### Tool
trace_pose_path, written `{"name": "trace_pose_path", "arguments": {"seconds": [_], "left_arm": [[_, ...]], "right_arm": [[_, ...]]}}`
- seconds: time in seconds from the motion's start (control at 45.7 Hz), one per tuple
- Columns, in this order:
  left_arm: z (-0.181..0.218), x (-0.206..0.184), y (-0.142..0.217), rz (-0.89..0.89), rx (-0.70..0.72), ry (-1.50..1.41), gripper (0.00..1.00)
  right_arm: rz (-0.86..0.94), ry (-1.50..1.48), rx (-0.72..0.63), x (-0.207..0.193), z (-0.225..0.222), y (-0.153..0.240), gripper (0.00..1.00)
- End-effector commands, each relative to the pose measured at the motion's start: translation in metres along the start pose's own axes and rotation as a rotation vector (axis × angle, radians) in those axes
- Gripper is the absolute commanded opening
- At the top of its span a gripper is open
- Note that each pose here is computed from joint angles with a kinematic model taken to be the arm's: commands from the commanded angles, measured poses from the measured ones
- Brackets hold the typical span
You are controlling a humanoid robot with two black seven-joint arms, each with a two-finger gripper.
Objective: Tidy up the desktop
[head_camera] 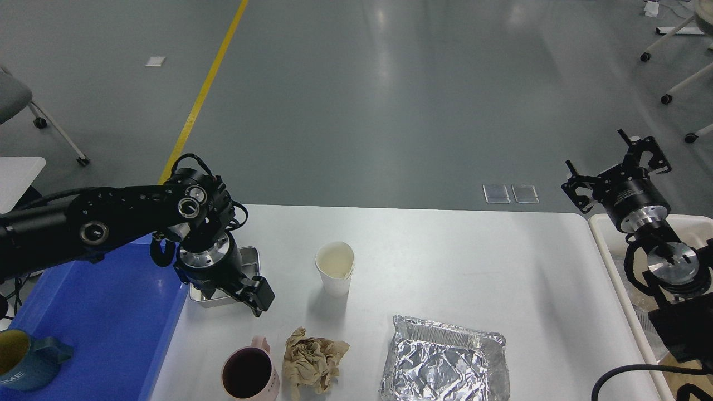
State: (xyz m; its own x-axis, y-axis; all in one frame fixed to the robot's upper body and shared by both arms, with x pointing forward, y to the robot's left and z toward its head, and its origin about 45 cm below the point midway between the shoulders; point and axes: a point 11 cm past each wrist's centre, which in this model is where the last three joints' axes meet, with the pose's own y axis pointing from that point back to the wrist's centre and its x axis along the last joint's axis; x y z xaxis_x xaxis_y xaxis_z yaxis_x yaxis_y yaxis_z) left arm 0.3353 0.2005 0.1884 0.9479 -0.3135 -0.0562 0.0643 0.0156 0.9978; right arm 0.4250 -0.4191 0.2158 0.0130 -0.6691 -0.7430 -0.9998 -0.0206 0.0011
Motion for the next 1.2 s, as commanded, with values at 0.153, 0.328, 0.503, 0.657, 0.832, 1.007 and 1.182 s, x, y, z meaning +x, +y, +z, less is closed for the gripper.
{"name": "trace_pose_path", "arguments": {"seconds": [0.153, 0.328, 0.503, 0.657, 0.832, 1.007, 1.182], "left_arm": [[-0.068, 0.011, 0.052, 0.153, -0.125, 0.273, 1.00], [-0.068, 0.033, 0.085, 0.288, -0.297, 0.362, 1.00], [-0.057, 0.053, 0.106, 0.393, -0.520, 0.434, 1.00], [-0.054, 0.064, 0.120, 0.459, -0.722, 0.516, 1.00], [-0.068, 0.074, 0.136, 0.582, -0.981, 0.726, 1.00], [-0.082, 0.078, 0.157, 0.738, -1.412, 0.854, 1.00], [-0.105, 0.070, 0.149, 0.845, -1.648, 0.959, 1.00]], "right_arm": [[0.008, -0.001, -0.008, 0.006, 0.004, 0.005, 1.00], [0.006, -0.003, -0.008, 0.006, 0.004, 0.005, 1.00], [0.006, 0.022, -0.028, 0.005, 0.005, 0.005, 1.00], [0.013, 0.046, -0.032, 0.009, -0.001, 0.007, 1.00], [0.041, 0.051, -0.049, 0.021, 0.005, 0.017, 1.00], [0.055, 0.062, -0.082, 0.027, 0.015, 0.022, 1.00], [0.071, 0.067, -0.100, 0.033, 0.022, 0.026, 1.00]]}}
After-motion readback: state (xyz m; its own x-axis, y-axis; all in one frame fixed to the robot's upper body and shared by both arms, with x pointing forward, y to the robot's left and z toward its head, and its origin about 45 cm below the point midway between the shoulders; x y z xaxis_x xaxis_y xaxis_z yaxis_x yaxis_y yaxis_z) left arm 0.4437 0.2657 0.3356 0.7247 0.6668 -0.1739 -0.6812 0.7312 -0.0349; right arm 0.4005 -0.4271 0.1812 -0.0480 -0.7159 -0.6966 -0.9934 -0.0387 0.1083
